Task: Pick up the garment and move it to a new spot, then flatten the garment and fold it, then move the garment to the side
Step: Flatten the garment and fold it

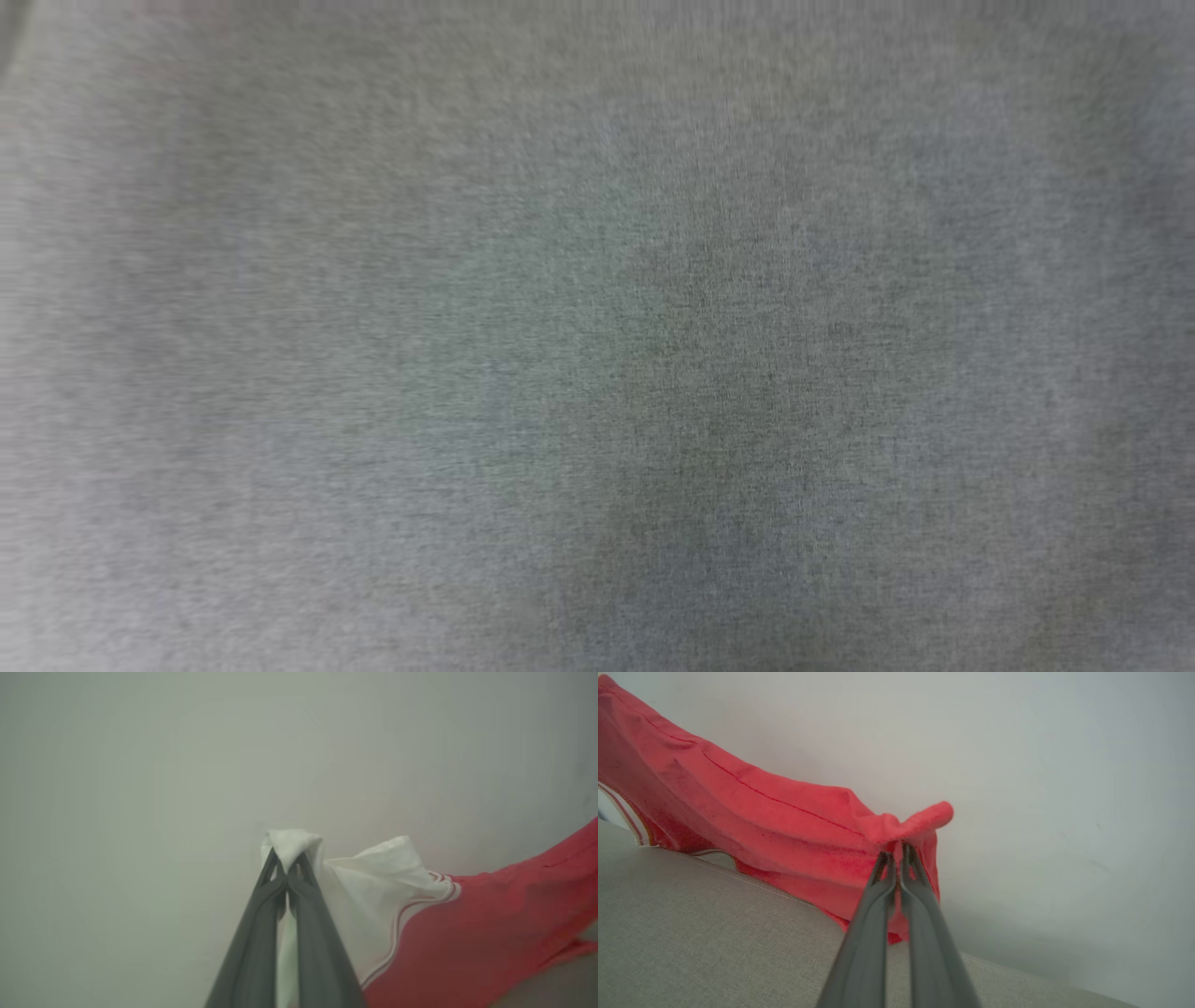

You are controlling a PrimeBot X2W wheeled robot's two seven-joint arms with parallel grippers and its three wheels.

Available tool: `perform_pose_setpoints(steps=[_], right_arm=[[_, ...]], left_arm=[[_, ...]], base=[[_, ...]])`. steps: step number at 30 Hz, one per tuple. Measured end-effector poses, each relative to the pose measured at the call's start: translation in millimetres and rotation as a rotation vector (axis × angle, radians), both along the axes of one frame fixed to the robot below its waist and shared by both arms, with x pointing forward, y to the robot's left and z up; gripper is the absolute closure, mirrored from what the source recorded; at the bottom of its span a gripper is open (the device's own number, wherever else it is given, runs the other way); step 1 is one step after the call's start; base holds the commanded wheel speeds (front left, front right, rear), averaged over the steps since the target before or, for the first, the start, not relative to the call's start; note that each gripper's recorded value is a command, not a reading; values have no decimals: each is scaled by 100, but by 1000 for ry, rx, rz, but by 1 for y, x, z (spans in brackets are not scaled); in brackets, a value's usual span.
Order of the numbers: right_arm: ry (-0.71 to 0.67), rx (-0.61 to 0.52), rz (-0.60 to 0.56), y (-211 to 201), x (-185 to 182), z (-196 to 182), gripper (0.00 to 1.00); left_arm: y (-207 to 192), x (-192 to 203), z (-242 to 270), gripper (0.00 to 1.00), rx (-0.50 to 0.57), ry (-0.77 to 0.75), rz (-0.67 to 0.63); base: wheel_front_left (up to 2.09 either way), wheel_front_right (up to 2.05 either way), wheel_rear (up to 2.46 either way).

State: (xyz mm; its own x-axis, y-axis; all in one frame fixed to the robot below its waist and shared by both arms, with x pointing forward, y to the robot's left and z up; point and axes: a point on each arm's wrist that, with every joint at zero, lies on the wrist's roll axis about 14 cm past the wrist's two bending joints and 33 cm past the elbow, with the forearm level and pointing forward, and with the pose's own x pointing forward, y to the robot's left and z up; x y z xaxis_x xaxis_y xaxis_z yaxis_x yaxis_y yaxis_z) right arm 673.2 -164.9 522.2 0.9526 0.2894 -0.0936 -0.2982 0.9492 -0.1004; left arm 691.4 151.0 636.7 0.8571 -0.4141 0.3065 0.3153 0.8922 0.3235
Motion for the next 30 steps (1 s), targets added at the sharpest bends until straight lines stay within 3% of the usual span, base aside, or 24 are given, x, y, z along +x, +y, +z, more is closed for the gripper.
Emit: perform_pose_setpoints(steps=[3,6,13,21,30], right_arm=[[47,3,7,1,-20,-17,100],[100,-65,40,1,-49,-39,100],[238,-44,86,5,-121,-72,100],[283,-33,117,2,-184,-72,100],[389,-42,116,-5,-244,-86,100]], left_arm=[[1,-23,-35,100,38,86,-10],[1,-55,-70,100,24,191,-21],[1,-155,-136,100,-28,395,-13],[13,-264,-173,100,-39,564,14],[27,-347,-175,100,-74,651,54]], base=[[0,0,0],[0,0,0],[0,0,0],[0,0,0],[0,0,0]])
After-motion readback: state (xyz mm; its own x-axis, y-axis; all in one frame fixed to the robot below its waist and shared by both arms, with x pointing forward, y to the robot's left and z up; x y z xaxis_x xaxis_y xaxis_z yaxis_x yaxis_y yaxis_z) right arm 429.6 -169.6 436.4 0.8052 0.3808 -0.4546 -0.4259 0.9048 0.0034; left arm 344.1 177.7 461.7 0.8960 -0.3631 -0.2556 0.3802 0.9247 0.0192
